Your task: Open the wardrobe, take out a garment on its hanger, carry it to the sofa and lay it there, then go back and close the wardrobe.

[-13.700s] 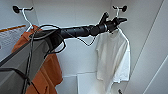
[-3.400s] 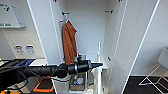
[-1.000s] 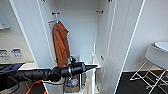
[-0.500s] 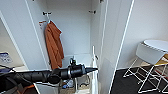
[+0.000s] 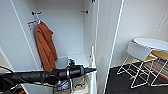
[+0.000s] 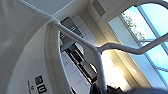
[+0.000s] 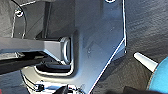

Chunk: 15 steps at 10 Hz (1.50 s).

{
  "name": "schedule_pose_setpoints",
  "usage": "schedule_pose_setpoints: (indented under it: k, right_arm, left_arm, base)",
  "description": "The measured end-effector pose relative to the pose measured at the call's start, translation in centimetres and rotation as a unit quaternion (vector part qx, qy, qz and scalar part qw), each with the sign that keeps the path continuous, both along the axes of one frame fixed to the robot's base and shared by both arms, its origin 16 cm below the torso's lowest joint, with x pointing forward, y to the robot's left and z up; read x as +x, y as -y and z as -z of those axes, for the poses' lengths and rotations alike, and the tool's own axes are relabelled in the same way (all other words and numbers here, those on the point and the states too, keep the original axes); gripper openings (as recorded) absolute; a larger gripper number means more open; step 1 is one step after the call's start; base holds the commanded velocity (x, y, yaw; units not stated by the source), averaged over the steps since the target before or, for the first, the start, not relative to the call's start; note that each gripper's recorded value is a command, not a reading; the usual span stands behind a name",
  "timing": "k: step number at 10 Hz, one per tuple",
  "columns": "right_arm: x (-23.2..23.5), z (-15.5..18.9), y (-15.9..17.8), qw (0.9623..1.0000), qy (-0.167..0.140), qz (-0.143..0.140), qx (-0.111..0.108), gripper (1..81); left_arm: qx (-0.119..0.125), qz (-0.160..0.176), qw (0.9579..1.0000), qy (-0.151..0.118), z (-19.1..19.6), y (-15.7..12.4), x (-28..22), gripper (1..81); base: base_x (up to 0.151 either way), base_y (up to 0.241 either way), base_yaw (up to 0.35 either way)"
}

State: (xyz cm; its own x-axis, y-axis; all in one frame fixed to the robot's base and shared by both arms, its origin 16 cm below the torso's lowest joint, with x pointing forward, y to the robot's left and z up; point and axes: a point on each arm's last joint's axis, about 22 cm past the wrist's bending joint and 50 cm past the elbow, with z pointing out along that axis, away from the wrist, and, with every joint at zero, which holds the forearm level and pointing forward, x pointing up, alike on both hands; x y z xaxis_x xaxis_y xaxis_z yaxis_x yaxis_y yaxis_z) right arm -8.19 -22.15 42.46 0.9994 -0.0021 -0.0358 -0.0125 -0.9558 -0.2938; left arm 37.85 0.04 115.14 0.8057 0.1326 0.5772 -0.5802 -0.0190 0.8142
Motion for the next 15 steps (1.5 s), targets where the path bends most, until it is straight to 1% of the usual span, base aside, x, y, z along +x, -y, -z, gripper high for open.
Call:
schedule_pose_setpoints:
  k: [2, 5, 9, 11, 15]
  right_arm:
    - [-0.2, 0.0, -0.1, 1.0, -0.001, 0.0, 0.0, 81.1]
    - [-0.4, -0.1, -1.4, 1.0, -0.003, 0.001, 0.008, 81.1]
    - [-0.4, -0.1, -1.9, 0.9999, -0.002, 0.002, 0.011, 81.1]
    - [-1.2, -0.2, -2.6, 0.9998, -0.008, 0.001, 0.016, 81.1]
    - [-1.3, -0.3, -2.6, 0.9999, -0.007, 0.002, 0.015, 81.1]
  left_arm:
    - [0.0, 0.001, 1.0, 0.003, 0.0, 0.0, -0.1, 1.0]
    - [0.002, 0.001, 1.0, 0.001, 0.4, 0.0, -0.3, 1.0]
    - [0.003, 0.001, 1.0, 0.005, 0.4, -0.1, -0.3, 1.0]
    - [0.002, 0.003, 1.0, 0.005, 0.4, 0.0, -0.4, 1.0]
    - [-0.003, 0.017, 0.9998, 0.011, -0.1, 0.4, -1.8, 1.0]
  base:
    - [0.0, 0.0, -0.207]
    - [0.0, 0.0, -0.207]
    - [0.0, 0.0, -0.213]
    - [0.0, 0.0, -0.219]
    - [0.0, 0.0, -0.218]
